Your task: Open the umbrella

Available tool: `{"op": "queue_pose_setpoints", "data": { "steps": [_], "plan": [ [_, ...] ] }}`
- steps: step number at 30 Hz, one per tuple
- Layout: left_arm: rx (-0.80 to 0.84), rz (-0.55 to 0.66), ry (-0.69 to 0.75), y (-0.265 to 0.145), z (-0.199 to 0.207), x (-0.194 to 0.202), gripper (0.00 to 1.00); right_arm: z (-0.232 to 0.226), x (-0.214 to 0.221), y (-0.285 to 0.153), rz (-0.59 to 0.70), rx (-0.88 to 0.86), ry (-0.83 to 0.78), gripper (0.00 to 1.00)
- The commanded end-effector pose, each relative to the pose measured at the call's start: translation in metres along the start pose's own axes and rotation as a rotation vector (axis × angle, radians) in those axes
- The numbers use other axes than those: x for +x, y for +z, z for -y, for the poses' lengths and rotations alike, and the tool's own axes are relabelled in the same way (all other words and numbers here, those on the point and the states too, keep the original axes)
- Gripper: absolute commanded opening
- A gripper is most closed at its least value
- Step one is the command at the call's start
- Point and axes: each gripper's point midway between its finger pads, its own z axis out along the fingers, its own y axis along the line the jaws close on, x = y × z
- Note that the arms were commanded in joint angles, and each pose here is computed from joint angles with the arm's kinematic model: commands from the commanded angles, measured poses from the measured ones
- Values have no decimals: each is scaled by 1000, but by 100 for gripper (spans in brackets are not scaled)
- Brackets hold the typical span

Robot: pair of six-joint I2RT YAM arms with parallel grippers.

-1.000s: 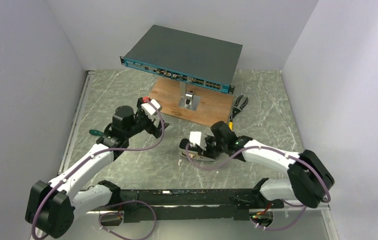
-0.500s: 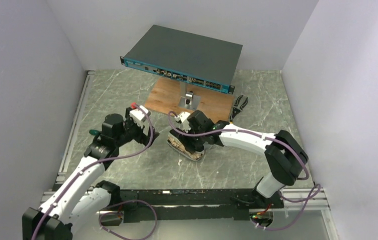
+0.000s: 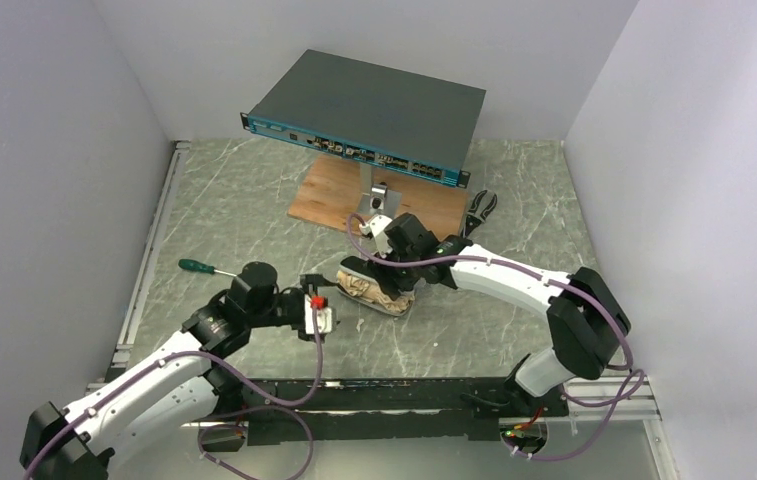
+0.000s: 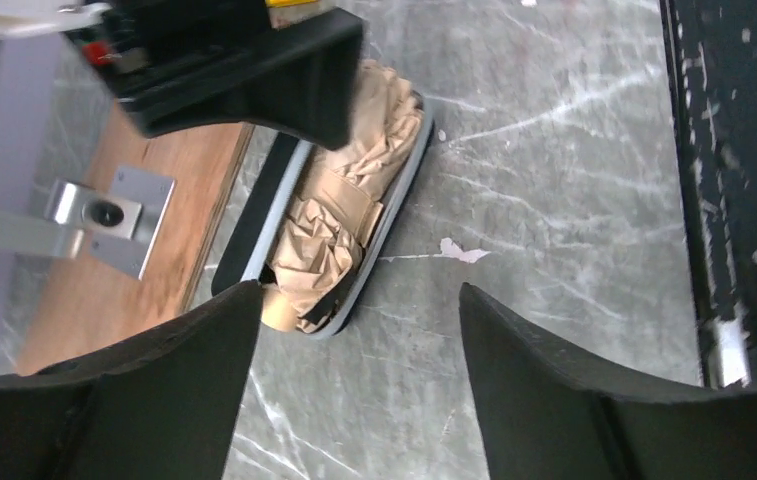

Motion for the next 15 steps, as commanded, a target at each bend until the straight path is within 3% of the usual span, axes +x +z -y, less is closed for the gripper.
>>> {"op": "queue_pose_setpoints", "data": {
  "steps": [1,4,9,15],
  "plan": [
    [29,42,288,15,-2,-10,73,16,-19,-20,70,46,14,65],
    [63,52,329,26,2,-12,63,23,-20,-23,78,60,22,60],
    [98,40,354,45,-1,-10,55,32,-20,-24,89,75,12,56],
    [96,30,392,68,-10,-11,58,50,-19,-22,78,125,32,51]
  ]
}}
